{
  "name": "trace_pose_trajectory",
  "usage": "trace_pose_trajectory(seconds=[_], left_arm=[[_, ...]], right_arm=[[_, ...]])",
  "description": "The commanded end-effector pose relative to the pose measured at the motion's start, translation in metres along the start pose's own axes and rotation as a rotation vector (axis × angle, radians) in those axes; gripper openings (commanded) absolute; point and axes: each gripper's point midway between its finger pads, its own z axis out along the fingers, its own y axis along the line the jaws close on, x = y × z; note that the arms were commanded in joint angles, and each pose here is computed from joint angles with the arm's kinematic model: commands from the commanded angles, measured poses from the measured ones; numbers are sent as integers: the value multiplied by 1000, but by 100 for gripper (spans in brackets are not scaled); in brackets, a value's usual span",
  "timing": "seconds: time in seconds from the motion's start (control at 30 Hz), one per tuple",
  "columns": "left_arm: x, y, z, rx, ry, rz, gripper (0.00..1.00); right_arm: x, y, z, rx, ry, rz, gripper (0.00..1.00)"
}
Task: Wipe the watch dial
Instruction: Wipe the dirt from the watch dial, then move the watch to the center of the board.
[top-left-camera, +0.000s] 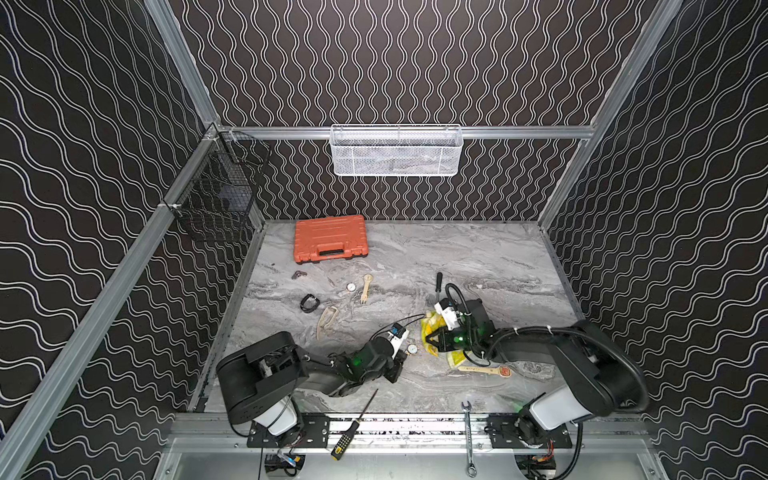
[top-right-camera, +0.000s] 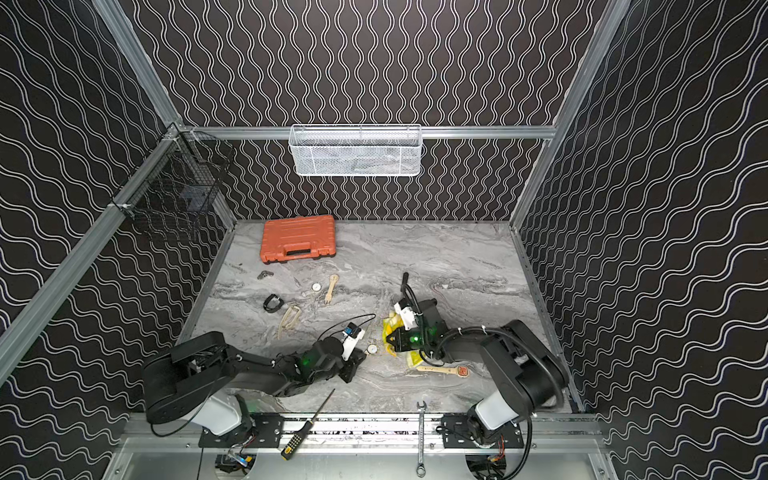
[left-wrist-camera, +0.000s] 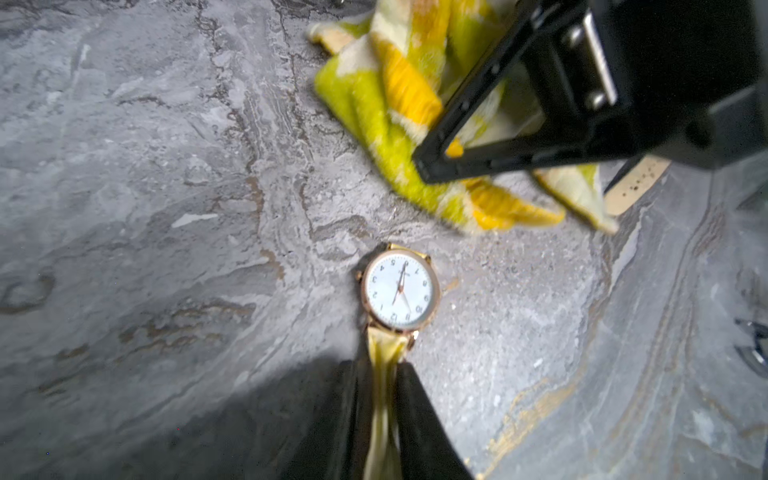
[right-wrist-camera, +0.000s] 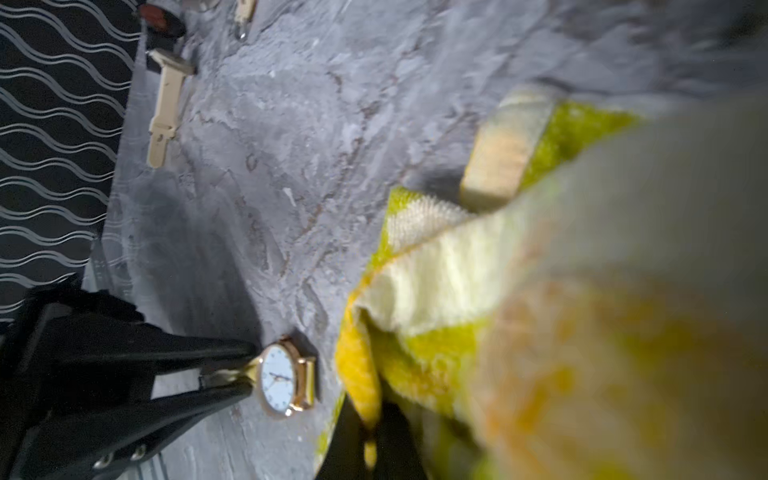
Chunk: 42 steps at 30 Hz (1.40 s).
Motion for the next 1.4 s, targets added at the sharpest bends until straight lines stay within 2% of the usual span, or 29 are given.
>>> trace_pose_trajectory(seconds=[0.0, 0.13, 0.33, 0.6, 0.73, 1.0, 1.13, 1.27, 1.37], left_arm=[[46, 16, -12, -58, 229, 105, 29], [20, -3, -18, 14, 183, 155, 37], [7, -13, -20, 38, 227, 212, 41], [16, -9, -5, 16, 373, 311, 43], [22, -2, 3, -22, 435, 317, 42], [31, 15, 12, -100, 484, 274, 28], [33, 34, 13, -198, 515, 237, 21], [32, 64, 8, -326, 515, 134, 21], [27, 96, 1, -435, 489, -9, 21]], right_arm=[[-5, -7, -12, 64, -30, 36, 5], [-19, -5, -22, 86, -80, 9, 6], [-22, -5, -29, 92, -102, -16, 7], [-23, -13, -40, 76, -156, 29, 8], [-21, -17, -43, 75, -158, 33, 8], [-27, -22, -47, 76, -163, 45, 8], [-28, -22, -46, 71, -164, 41, 8], [-28, -25, -46, 74, -168, 54, 8], [-26, -25, -46, 71, -166, 54, 9]])
